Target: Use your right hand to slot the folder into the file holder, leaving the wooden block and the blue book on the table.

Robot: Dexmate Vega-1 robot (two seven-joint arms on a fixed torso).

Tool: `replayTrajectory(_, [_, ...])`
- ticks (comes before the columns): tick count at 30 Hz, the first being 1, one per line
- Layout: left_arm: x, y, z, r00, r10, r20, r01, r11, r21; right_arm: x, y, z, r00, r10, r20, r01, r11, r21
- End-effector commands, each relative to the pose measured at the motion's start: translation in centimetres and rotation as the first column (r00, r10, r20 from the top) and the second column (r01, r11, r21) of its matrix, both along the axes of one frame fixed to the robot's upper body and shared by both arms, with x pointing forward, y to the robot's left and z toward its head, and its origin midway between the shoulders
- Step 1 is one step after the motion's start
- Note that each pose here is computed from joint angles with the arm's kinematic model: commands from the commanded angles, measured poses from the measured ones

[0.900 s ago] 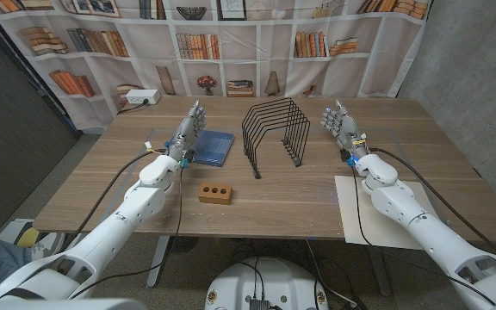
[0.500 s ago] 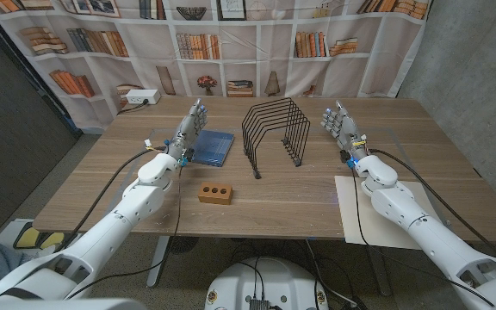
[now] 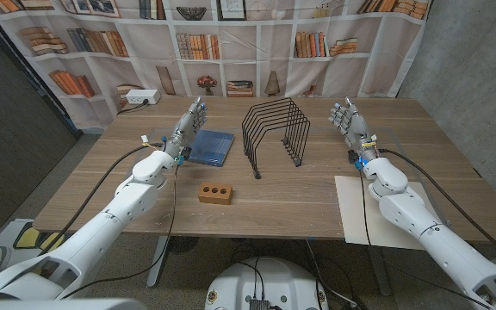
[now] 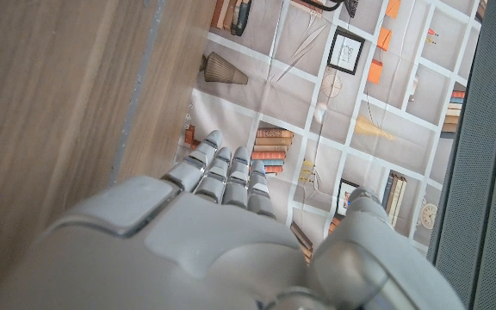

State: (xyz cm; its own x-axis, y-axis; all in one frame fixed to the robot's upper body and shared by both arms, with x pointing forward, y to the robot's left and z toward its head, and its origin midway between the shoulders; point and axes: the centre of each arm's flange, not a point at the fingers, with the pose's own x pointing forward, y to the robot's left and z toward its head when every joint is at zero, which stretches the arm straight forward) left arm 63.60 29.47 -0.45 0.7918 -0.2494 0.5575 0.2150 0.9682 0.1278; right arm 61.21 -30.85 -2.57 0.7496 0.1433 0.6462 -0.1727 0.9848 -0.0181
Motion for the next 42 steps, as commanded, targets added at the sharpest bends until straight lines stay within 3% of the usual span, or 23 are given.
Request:
replayTrajectory(1, [-1.0, -0.4, 0.5, 1.0, 0.005, -0.003, -0.005, 1.0, -0.008, -3.0, -2.3, 0.4, 0.997, -0.006, 0.074, 0.006, 1.0, -0.006])
replayTrajectory(7, [-1.7, -0.9, 0.2, 0.999, 0.035, 0.013, -0.035, 0.999, -0.027, -3.4, -2.6, 0.3, 0.994, -0.005, 0.108, 0.01, 0.999, -0.042])
replayTrajectory(15, [-1.8, -0.9, 0.5, 1.0, 0.029, -0.008, -0.029, 0.999, -0.013, -5.8, -2.8, -0.2, 0.992, -0.027, 0.125, 0.031, 0.999, -0.027])
replayTrajectory(21, [-2.4, -1.2, 0.5, 1.0, 0.01, 0.002, -0.01, 1.0, -0.009, -7.7, -3.0, -1.5, 0.99, -0.044, 0.133, 0.044, 0.999, -0.001])
replayTrajectory(28, [-2.1, -1.2, -0.3, 1.0, 0.011, -0.022, -0.012, 1.0, -0.025, -9.5, -2.9, -2.9, 0.989, -0.039, 0.14, 0.041, 0.999, -0.013])
replayTrajectory(42, [-4.0, -1.4, 1.0, 0.998, 0.042, 0.05, -0.041, 0.999, -0.015, -12.3, -3.1, -5.2, 0.989, -0.051, 0.142, 0.054, 0.998, -0.016])
